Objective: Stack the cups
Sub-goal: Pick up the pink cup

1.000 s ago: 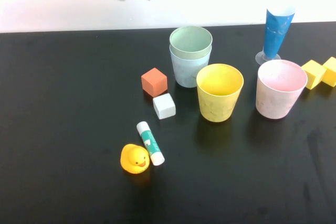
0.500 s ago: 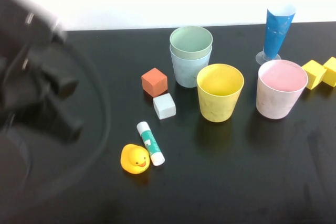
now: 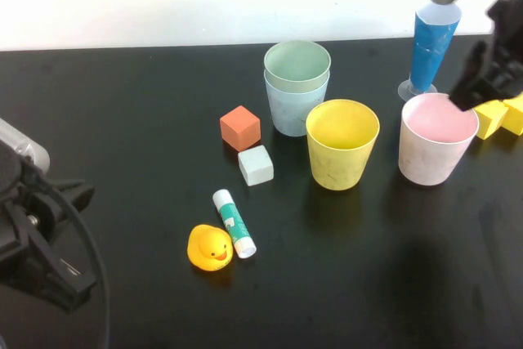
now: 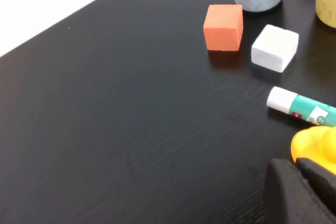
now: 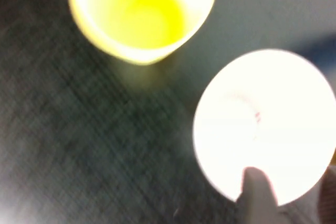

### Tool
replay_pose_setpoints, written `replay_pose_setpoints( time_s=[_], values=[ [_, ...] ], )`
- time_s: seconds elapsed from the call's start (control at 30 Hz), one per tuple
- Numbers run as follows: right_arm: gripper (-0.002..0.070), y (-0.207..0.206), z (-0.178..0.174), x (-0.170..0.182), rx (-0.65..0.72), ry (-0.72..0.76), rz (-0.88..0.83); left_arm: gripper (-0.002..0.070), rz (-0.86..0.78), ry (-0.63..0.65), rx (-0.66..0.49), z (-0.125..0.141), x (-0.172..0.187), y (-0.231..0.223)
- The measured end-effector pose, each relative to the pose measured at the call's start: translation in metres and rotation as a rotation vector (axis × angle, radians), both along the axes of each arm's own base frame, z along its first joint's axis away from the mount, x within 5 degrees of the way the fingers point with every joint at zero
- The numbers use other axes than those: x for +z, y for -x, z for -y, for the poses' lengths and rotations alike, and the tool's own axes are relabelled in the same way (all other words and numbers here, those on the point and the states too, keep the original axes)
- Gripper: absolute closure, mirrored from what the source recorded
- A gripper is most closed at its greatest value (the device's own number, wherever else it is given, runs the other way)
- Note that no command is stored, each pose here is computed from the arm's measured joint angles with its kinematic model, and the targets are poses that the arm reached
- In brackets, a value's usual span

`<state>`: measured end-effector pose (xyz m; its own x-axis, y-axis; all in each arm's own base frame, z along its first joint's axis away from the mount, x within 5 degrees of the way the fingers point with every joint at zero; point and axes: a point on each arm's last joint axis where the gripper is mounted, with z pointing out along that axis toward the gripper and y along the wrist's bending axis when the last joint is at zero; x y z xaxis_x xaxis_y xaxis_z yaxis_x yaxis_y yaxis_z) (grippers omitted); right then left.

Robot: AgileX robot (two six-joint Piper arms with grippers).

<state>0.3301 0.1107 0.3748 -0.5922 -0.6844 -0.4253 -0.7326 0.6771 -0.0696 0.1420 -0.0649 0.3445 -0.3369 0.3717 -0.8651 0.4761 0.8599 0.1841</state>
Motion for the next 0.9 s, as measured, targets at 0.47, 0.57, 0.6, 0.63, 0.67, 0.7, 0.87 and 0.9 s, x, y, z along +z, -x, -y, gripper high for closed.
replay_pose_setpoints(
  time_s=[0.47, 0.57, 0.6, 0.63, 0.67, 0.7, 0.87, 0.9],
  values=[
    [0.047, -0.068, -0.013, -0.076, -0.11, 0.087, -0.154, 0.0673, -0.055, -0.006, 0.015, -0.001, -0.004, 0.002],
    [0.0615, -0.068, -0.014, -0.074, -0.097, 0.076, -0.15, 0.0673, -0.071, -0.013, 0.016, -0.002, -0.005, 0.003],
    [0.0631, -0.068, -0.015, -0.071, -0.092, 0.071, -0.142, 0.0673, -0.075, -0.015, 0.017, -0.002, -0.006, 0.003],
    [0.064, -0.066, -0.015, -0.066, -0.09, 0.061, -0.128, 0.0673, -0.077, -0.016, 0.017, -0.002, -0.006, 0.003],
    [0.0645, -0.064, -0.015, -0.059, -0.088, 0.053, -0.111, 0.0673, -0.079, -0.017, 0.017, -0.002, -0.006, 0.003],
    [0.0645, -0.062, -0.014, -0.052, -0.086, 0.043, -0.094, 0.0673, -0.079, -0.017, 0.017, -0.002, -0.006, 0.003],
    [0.0646, -0.031, -0.009, 0.005, -0.058, -0.027, 0.038, 0.0673, -0.078, -0.02, 0.017, -0.002, -0.006, 0.003],
    [0.0646, -0.023, -0.008, 0.017, -0.044, -0.044, 0.067, 0.0673, -0.078, -0.02, 0.017, -0.002, -0.006, 0.003]
  ],
)
